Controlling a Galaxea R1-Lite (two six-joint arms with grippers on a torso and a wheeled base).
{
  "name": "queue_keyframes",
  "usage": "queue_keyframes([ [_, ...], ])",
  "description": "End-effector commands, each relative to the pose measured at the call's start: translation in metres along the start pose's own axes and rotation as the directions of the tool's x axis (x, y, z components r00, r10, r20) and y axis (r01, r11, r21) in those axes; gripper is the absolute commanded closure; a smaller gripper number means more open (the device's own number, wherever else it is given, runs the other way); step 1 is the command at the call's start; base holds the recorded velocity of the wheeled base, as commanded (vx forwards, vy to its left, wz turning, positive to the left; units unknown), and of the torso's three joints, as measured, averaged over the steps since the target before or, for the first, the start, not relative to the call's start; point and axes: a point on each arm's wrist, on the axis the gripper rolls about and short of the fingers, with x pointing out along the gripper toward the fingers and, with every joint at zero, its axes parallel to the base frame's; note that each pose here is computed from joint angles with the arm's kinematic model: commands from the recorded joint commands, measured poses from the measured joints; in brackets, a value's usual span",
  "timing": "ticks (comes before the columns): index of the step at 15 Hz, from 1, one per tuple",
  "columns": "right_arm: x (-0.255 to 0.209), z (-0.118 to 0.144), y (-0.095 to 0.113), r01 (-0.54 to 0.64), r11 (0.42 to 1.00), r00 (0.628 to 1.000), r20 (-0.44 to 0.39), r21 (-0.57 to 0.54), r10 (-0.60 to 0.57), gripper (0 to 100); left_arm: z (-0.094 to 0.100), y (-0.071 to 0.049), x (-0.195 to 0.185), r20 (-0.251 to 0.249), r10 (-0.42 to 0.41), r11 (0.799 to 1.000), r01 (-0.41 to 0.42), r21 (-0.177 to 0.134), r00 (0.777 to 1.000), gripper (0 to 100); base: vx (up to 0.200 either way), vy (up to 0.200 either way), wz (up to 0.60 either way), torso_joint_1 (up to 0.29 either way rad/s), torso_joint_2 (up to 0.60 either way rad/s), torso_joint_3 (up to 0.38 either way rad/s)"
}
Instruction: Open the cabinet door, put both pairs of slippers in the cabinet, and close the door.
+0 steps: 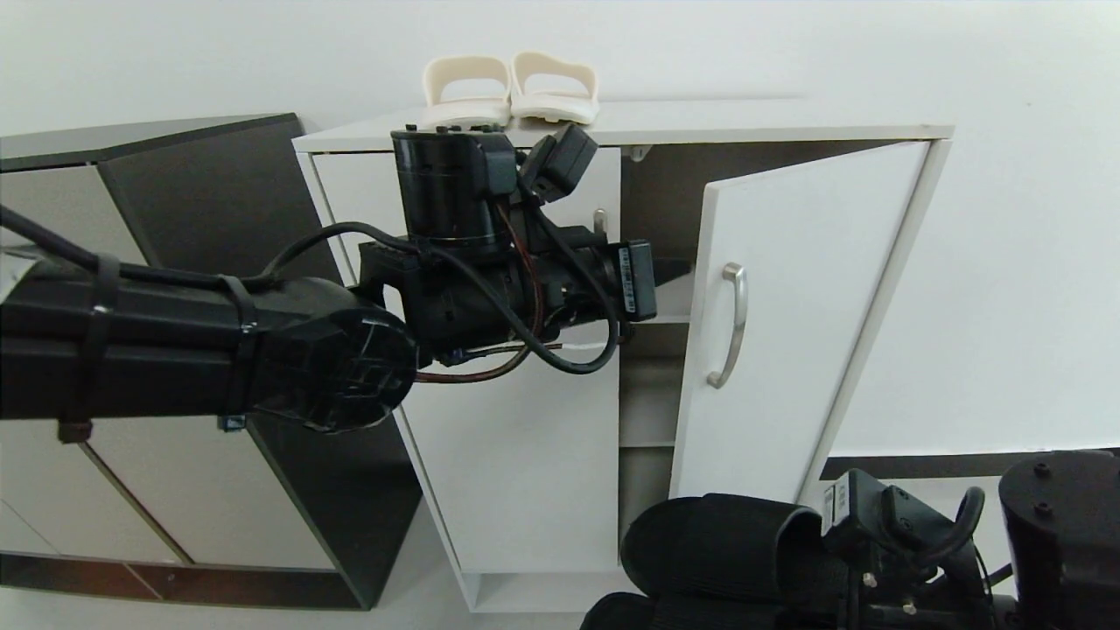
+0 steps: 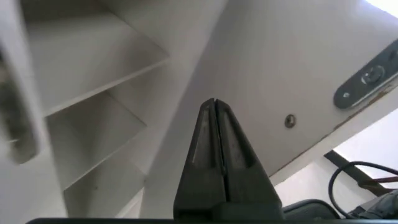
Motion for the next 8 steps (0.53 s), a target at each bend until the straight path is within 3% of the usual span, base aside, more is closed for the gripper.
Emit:
queue_keyframes([
  [1, 0.002, -0.002, 0.001, -0.007, 1.0, 1.0, -0.011, 0.001, 0.007, 100, -0.006, -0.011, 0.007, -0.016, -0.034, 0.999, 0.034, -0.002, 0.999, 100, -0.2, 0.0, 0.0, -0.002, 0.0, 0.002],
  [6, 0.0, -0.001, 0.017, -0.075, 0.997, 0.997, -0.005, -0.032, 0.075, 100, -0.009, -0.076, -0.008, -0.051, -0.189, 0.982, 0.189, 0.007, 0.981, 100, -0.2, 0.0, 0.0, -0.001, 0.0, 0.002],
  [8, 0.001, -0.002, 0.016, -0.07, 0.997, 0.998, -0.009, -0.029, 0.07, 100, -0.007, -0.077, -0.011, -0.046, -0.19, 0.981, 0.191, 0.027, 0.981, 100, -0.2, 0.0, 0.0, 0.002, 0.0, 0.005],
])
